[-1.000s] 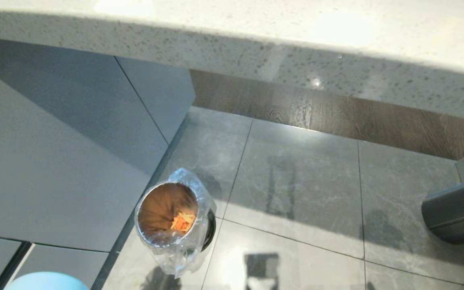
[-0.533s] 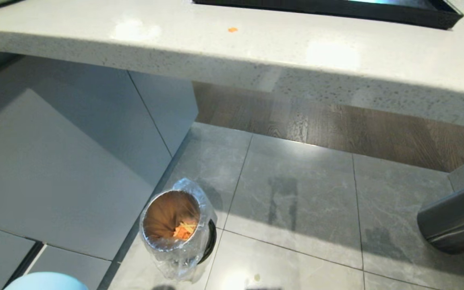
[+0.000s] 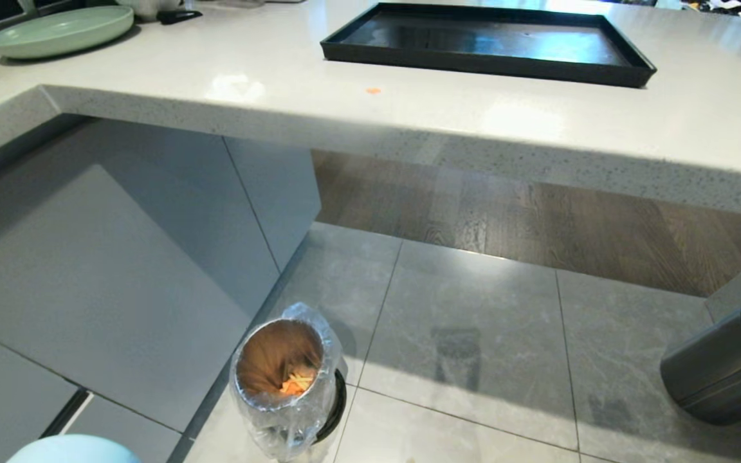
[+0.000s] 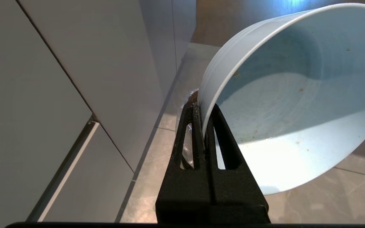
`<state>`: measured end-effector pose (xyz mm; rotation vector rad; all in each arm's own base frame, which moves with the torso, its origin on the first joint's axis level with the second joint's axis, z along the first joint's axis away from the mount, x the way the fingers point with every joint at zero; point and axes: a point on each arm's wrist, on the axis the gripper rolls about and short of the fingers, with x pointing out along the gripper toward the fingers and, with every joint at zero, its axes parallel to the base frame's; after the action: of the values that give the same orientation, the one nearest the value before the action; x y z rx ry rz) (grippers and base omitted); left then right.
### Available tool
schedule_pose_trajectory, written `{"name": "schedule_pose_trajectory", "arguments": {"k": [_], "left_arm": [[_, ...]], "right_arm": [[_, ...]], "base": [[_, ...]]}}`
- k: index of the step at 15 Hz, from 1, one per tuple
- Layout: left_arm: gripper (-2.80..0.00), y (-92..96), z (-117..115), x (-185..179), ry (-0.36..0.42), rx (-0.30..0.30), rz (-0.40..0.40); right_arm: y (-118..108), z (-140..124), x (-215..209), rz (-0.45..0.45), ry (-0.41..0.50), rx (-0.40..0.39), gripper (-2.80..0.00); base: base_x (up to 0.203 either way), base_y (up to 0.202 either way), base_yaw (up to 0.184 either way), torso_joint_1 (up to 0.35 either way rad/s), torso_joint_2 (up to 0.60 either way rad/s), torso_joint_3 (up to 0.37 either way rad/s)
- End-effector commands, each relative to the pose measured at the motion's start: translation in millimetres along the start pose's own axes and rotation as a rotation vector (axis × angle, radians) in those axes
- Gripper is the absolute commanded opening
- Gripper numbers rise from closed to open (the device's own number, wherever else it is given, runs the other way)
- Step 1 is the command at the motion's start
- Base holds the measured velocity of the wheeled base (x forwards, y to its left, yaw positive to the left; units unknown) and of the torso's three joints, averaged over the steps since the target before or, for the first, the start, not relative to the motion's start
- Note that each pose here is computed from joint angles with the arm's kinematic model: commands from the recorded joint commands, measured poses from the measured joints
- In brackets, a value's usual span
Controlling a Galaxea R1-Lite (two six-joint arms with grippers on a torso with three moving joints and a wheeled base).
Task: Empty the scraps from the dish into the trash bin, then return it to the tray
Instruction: Put the bowl back to the table
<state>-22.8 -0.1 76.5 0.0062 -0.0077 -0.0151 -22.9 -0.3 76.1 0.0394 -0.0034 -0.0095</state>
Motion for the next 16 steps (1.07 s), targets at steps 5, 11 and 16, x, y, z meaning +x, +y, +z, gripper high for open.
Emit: {"name": "schedule_pose_trajectory", "arguments": {"k": [5, 11, 16], "left_arm": [[-2.8, 0.0, -0.2, 0.1, 0.002, 0.0, 0.001], [-2.8, 0.0, -0.2, 0.1, 0.001, 0.001, 0.001], [-2.8, 0.0, -0.2, 0.0, 0.0, 0.0, 0.001]], "right_arm": [[0.0, 0.0, 0.0, 0.0, -0.001, 0.001, -2.8], [0.0, -0.3, 0.1, 0.0, 0.0, 0.001, -2.8], [0.0, 0.0, 0.0, 0.0, -0.001, 0.001, -2.8]], "base": [[0.0, 0.0, 0.0, 0.001, 0.0, 0.2], [0.0, 0.0, 0.0, 0.0, 0.0, 0.089], [0.0, 0.0, 0.0, 0.004, 0.0, 0.053]]}}
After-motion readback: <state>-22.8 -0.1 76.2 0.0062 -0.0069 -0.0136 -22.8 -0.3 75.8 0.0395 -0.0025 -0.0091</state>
